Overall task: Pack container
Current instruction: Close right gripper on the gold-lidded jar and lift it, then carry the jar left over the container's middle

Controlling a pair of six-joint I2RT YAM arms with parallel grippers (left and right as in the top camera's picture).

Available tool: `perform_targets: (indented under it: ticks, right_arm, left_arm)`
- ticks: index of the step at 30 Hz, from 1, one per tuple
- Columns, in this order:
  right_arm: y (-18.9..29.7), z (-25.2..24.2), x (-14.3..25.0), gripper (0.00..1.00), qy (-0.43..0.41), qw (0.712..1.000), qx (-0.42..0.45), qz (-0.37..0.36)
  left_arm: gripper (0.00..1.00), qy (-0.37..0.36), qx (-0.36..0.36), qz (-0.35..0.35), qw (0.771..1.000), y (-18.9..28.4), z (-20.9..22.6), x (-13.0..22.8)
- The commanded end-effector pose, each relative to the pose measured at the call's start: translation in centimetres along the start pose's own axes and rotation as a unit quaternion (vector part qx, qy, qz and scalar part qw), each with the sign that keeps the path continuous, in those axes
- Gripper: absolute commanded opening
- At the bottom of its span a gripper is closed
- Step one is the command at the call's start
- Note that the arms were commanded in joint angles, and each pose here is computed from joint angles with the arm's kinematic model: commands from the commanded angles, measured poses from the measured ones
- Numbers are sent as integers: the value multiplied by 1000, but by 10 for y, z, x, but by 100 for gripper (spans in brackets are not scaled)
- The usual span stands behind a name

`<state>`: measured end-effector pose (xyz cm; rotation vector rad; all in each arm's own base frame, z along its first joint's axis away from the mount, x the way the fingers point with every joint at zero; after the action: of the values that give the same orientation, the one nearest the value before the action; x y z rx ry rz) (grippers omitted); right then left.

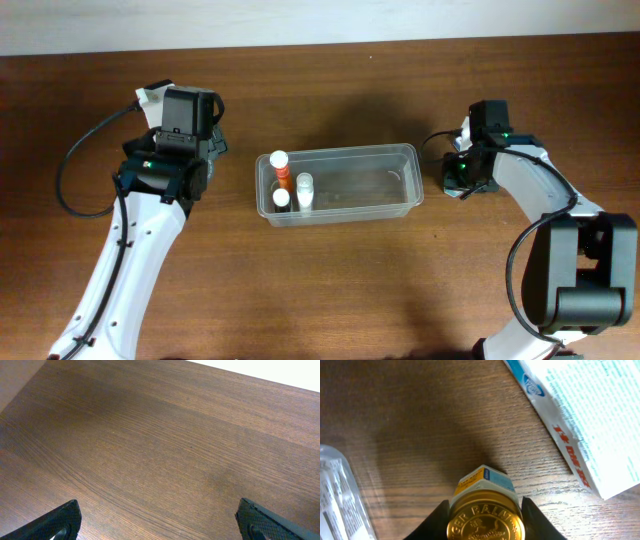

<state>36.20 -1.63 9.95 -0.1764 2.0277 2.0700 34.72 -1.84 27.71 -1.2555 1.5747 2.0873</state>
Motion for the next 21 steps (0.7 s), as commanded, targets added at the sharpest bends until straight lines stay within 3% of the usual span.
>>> perform_targets:
  ticks: [1,9,21]
  right_arm:
    - [-5,-1,3,25,3,1000,13,8]
    - [12,-1,-5,23,14,1000,17,-1]
    - [172,19,-44,20,73,991,8,-115]
  left_arm:
    - [100,4,-2,-11,1000,6,4,-4]
    - [99,4,-1,-11,1000,6,4,-4]
    - [99,4,-1,-11,1000,6,4,-4]
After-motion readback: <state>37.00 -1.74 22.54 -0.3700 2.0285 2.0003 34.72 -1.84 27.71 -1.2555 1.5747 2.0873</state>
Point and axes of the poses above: each gripper's point midway between its finger pads, its own y axis back along the fingers, its own z axis along the line the jaws close on, x = y × z, the point moved 7 cm from there along y, back along the fingers, and after that the axes turned 4 degrees about y, right-handed, at the moved point
